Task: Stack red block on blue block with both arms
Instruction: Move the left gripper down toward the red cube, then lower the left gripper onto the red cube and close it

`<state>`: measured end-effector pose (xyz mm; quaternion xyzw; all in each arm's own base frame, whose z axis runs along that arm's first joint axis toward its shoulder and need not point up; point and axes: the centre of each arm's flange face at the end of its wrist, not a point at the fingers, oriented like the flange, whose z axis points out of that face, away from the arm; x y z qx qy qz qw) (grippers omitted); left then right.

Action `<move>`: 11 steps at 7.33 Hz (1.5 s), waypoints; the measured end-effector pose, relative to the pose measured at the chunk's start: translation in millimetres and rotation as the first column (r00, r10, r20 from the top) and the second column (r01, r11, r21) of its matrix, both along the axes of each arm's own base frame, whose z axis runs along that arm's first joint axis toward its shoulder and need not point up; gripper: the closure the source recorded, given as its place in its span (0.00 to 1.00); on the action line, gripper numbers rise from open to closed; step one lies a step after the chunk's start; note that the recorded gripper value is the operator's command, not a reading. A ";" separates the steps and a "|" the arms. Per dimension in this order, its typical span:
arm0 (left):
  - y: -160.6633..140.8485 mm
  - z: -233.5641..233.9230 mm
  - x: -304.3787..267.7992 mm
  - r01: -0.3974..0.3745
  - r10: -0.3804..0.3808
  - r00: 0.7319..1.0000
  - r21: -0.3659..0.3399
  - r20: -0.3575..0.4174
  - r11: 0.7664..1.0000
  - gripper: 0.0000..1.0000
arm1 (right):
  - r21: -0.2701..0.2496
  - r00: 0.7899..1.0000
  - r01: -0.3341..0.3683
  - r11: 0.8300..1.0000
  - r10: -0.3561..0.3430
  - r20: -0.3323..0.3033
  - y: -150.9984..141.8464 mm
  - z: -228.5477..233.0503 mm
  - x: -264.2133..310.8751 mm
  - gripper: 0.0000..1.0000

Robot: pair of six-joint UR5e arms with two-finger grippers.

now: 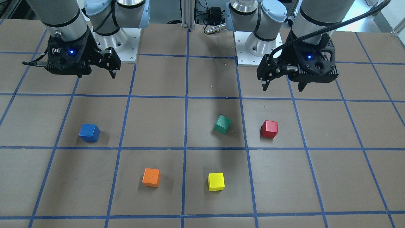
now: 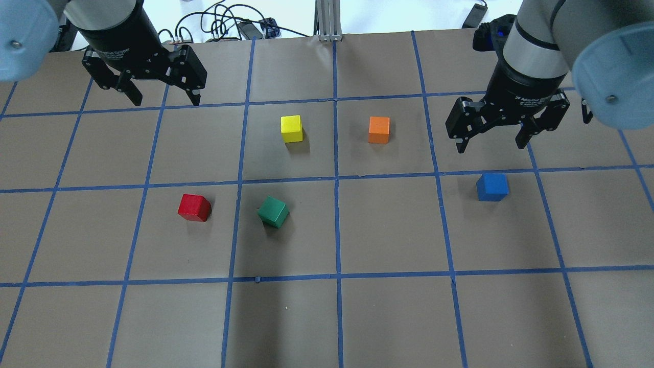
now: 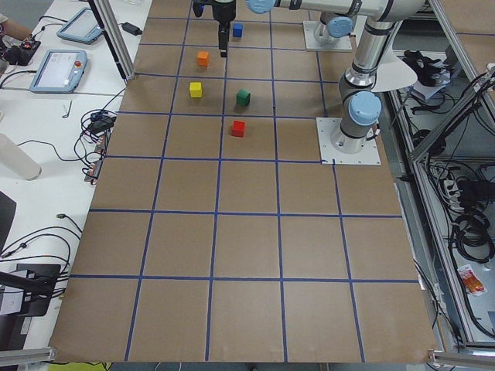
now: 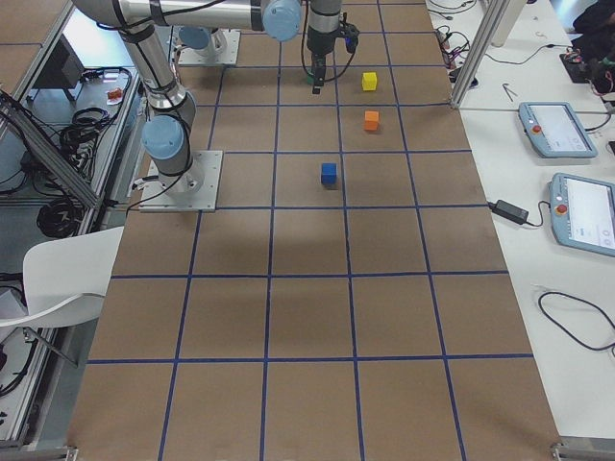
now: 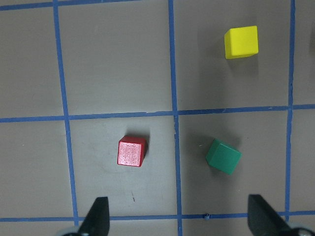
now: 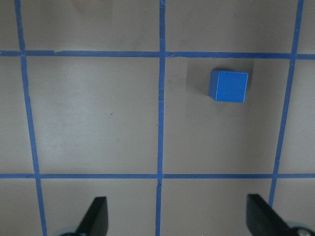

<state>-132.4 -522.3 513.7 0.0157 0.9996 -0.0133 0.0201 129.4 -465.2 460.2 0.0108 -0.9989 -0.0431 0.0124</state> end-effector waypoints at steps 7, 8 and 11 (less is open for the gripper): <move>-5.6 -71.5 43.6 0.032 -0.035 0.999 0.106 0.033 0.994 0.00 | 0.011 1.000 0.001 1.000 -0.001 0.000 1.3 -6.0 0.0 0.00; -7.8 -99.9 68.1 0.029 -0.032 0.999 0.111 0.017 0.993 0.00 | 0.012 1.000 0.001 1.000 -0.001 0.000 1.3 -6.1 0.0 0.00; -8.9 -196.3 86.7 0.069 -0.067 0.997 0.062 -0.027 0.996 0.00 | 0.011 1.000 0.002 1.000 -0.002 0.000 1.1 -6.0 -0.6 0.00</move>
